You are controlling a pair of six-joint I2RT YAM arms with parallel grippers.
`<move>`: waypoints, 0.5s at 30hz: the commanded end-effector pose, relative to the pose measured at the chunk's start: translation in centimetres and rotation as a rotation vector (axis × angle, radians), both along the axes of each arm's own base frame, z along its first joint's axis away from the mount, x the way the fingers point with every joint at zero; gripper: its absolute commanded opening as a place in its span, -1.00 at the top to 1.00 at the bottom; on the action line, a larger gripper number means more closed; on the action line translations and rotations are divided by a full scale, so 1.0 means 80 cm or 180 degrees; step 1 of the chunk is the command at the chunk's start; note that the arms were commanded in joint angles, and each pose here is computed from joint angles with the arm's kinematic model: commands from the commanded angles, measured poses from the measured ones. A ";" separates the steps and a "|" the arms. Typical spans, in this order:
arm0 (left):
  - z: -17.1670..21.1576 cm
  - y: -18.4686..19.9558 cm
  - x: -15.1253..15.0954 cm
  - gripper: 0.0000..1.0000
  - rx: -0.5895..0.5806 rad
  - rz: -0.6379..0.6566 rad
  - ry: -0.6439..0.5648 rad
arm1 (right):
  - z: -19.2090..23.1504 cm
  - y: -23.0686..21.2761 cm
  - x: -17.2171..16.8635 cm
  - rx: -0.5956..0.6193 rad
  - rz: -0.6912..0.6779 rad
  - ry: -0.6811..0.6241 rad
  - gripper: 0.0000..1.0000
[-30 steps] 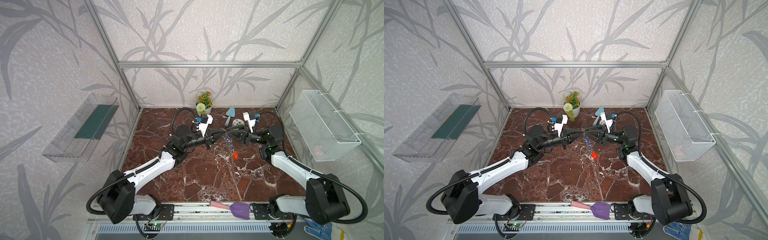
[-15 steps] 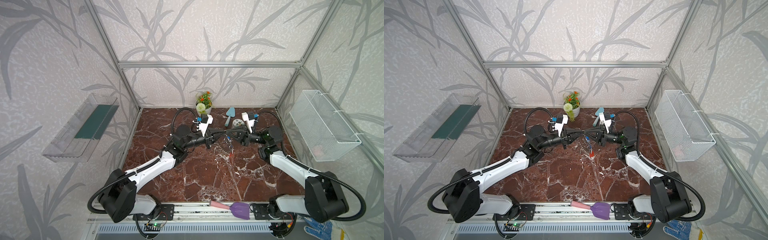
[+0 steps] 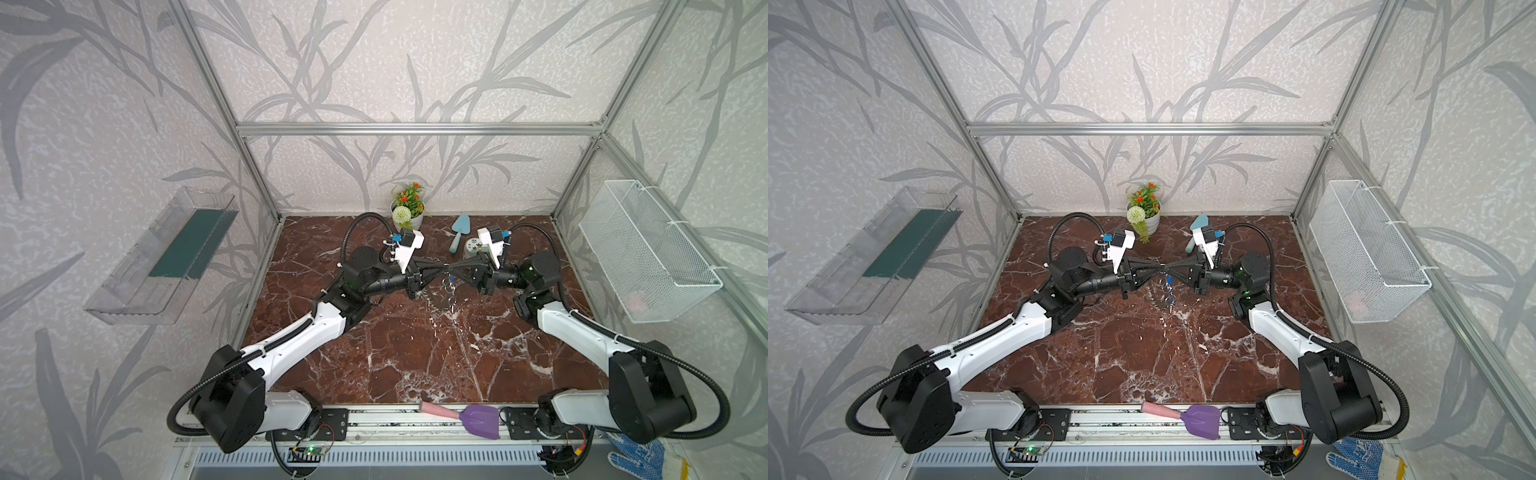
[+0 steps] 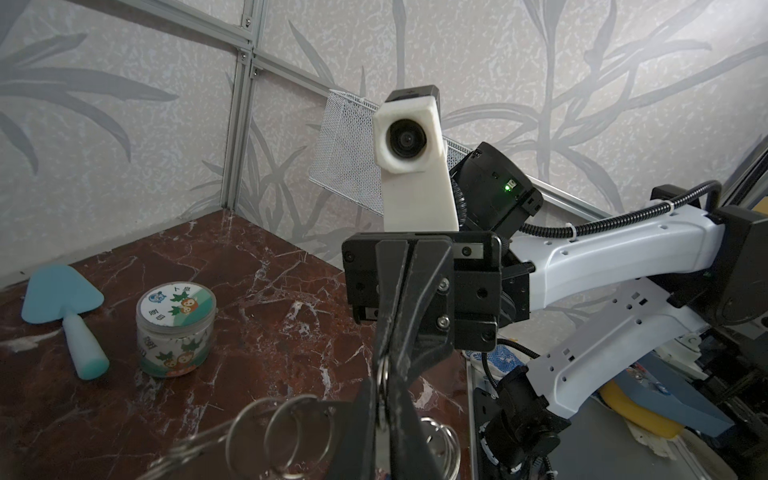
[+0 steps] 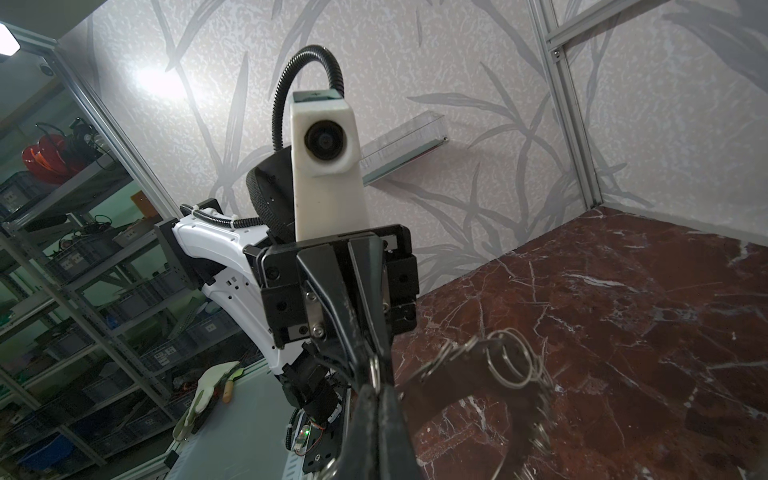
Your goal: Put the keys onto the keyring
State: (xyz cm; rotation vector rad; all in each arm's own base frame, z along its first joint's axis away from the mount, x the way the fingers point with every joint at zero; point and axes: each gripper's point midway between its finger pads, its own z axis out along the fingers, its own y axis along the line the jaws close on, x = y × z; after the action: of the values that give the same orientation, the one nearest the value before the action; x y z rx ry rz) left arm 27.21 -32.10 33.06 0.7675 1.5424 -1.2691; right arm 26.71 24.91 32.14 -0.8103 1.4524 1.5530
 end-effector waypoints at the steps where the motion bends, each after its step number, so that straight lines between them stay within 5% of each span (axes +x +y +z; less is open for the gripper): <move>1: 0.025 0.016 -0.009 0.55 0.0112 0.0014 -0.0122 | 0.036 -0.005 -0.005 0.0057 -0.0085 -0.0385 1.00; 6: 0.019 0.037 -0.016 0.33 0.0407 0.0039 0.0001 | 0.039 -0.004 -0.012 -0.0068 -0.0114 -0.0591 1.00; 11: -0.006 0.068 -0.029 0.06 0.1127 0.0022 -0.0198 | 0.016 0.007 -0.026 -0.0496 -0.0113 -0.0792 1.00; 15: -0.007 0.073 -0.040 0.06 0.1487 -0.0201 -0.0363 | 0.010 0.011 -0.036 -0.0627 -0.0059 -0.0904 1.00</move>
State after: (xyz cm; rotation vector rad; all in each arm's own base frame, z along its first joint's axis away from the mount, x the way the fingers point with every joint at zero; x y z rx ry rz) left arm 25.74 -27.16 34.38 0.9907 1.7044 -0.9704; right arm 24.34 25.76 33.22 -1.0107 1.4180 1.3169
